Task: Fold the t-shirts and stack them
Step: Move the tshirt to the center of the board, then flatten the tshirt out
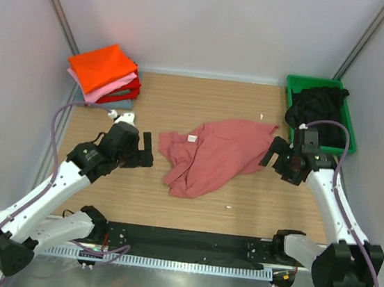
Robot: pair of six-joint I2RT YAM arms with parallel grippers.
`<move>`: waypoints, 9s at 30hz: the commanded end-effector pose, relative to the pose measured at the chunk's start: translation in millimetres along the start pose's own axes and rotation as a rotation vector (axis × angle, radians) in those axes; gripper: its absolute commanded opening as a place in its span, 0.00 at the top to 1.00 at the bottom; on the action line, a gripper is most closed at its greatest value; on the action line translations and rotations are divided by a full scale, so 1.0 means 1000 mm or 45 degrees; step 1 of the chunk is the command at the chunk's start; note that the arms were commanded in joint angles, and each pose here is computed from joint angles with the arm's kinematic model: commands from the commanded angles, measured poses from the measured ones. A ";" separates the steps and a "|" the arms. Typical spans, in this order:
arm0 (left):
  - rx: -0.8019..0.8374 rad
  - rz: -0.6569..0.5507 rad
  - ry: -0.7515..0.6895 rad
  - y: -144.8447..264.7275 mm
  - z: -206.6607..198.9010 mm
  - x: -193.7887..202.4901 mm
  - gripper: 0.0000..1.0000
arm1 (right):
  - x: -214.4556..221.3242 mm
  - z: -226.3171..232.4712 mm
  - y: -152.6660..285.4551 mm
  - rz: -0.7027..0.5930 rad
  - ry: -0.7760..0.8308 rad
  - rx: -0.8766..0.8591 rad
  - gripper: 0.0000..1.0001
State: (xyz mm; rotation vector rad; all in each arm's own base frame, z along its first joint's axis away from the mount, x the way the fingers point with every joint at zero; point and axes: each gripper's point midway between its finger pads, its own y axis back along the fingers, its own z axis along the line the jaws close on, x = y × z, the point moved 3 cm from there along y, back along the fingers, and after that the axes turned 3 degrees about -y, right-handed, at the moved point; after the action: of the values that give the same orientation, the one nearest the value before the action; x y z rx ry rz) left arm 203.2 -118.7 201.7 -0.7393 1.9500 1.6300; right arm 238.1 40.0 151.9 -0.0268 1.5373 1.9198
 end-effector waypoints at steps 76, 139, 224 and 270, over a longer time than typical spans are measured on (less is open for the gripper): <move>0.664 -0.417 -0.198 0.099 -0.052 -0.003 1.00 | 0.031 0.094 0.057 -0.126 0.167 -0.577 0.00; 0.609 -0.544 0.094 0.140 0.029 0.020 0.00 | 0.209 0.248 -0.012 0.050 0.827 -0.331 0.99; 0.159 -0.256 -0.194 -0.108 -0.207 -0.188 1.00 | 0.034 0.080 0.156 -0.754 0.480 -0.078 0.99; 0.184 0.106 -0.057 -0.111 -0.112 0.017 0.39 | 0.057 0.095 0.131 -0.629 0.622 -0.109 0.99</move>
State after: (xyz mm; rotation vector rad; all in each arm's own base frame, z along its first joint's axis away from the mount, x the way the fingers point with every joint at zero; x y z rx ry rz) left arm 248.9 -226.8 112.5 -0.5265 2.0579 1.6150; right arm 157.4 140.2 261.2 -0.8768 1.5938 1.6815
